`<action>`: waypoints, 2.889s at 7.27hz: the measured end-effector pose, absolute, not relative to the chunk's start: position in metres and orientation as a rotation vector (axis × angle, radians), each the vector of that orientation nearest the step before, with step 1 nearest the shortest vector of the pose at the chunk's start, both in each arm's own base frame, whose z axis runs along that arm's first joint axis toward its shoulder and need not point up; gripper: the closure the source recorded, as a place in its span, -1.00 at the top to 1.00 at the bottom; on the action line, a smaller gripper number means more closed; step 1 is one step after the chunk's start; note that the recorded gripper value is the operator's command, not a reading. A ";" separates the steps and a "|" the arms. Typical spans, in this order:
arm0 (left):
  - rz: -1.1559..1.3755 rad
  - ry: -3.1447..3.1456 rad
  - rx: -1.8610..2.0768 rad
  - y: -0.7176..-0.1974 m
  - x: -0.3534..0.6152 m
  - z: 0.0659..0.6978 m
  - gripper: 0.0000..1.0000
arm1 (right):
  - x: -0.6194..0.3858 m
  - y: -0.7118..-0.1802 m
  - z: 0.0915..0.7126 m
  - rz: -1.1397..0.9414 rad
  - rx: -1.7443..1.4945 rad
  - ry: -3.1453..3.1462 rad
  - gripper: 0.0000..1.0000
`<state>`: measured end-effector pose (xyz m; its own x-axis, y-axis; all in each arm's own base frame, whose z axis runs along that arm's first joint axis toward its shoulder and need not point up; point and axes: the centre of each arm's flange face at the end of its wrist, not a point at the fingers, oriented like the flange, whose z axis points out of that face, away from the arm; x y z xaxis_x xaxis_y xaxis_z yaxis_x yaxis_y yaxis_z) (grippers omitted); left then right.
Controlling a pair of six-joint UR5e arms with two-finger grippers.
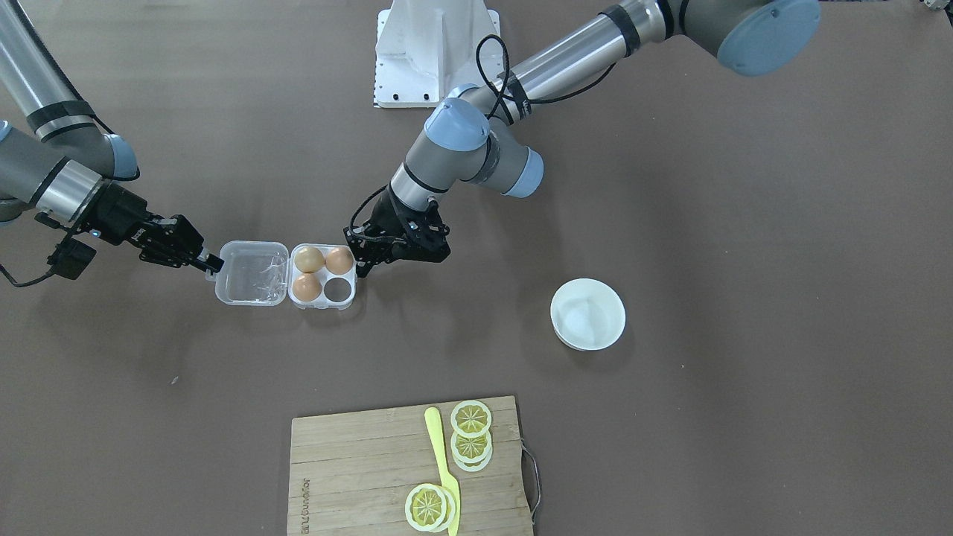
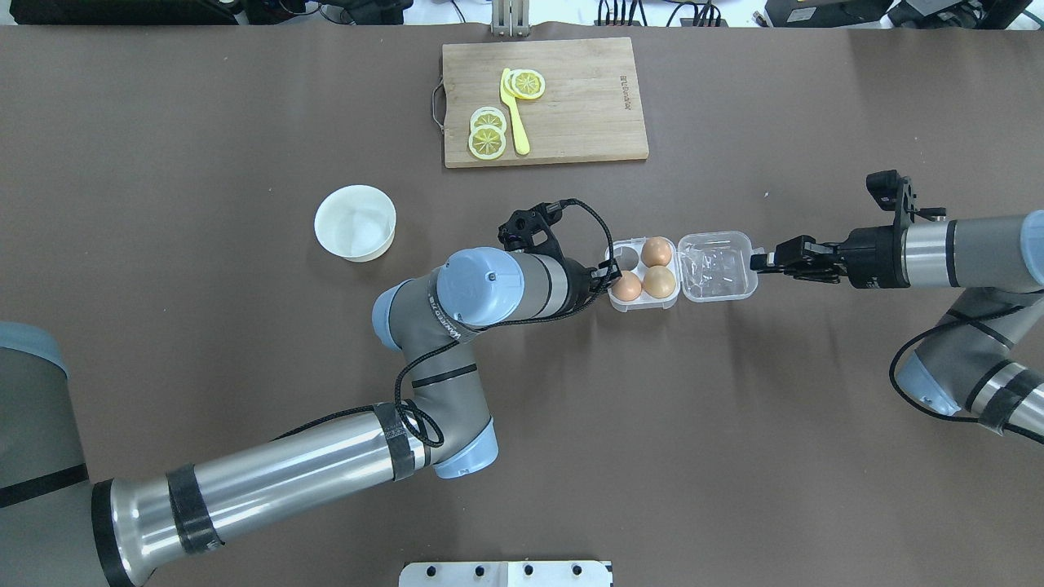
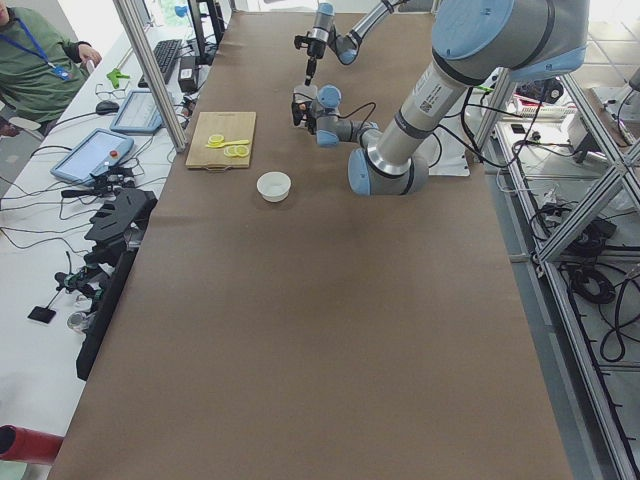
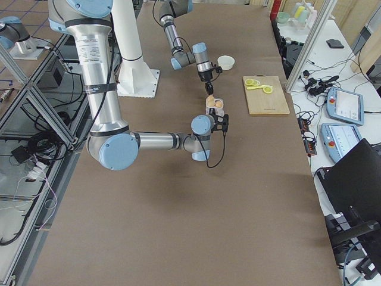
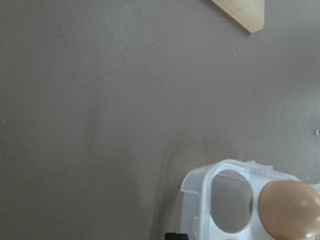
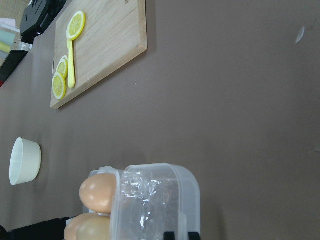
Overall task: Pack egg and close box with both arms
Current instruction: 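Lift the lid with the right gripper, swinging it toward the eggs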
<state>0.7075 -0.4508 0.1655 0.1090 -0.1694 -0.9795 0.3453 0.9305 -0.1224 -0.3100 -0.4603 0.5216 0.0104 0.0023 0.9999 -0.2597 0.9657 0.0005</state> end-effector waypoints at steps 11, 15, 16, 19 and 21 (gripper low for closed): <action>-0.376 1.416 0.147 -0.447 0.709 0.164 -1.00 | -0.293 -0.467 0.520 0.192 0.196 -1.551 -1.00; -0.373 1.417 0.145 -0.445 0.711 0.163 -1.00 | -0.289 -0.470 0.507 0.187 0.216 -1.569 -1.00; -0.372 1.418 0.144 -0.444 0.711 0.163 -1.00 | -0.289 -0.471 0.502 0.185 0.221 -1.574 -1.00; -0.372 1.418 0.144 -0.444 0.711 0.163 -1.00 | -0.290 -0.470 0.489 0.177 0.231 -1.588 -1.00; -0.370 1.422 0.143 -0.443 0.711 0.162 -1.00 | -0.289 -0.469 0.481 0.173 0.235 -1.600 -1.00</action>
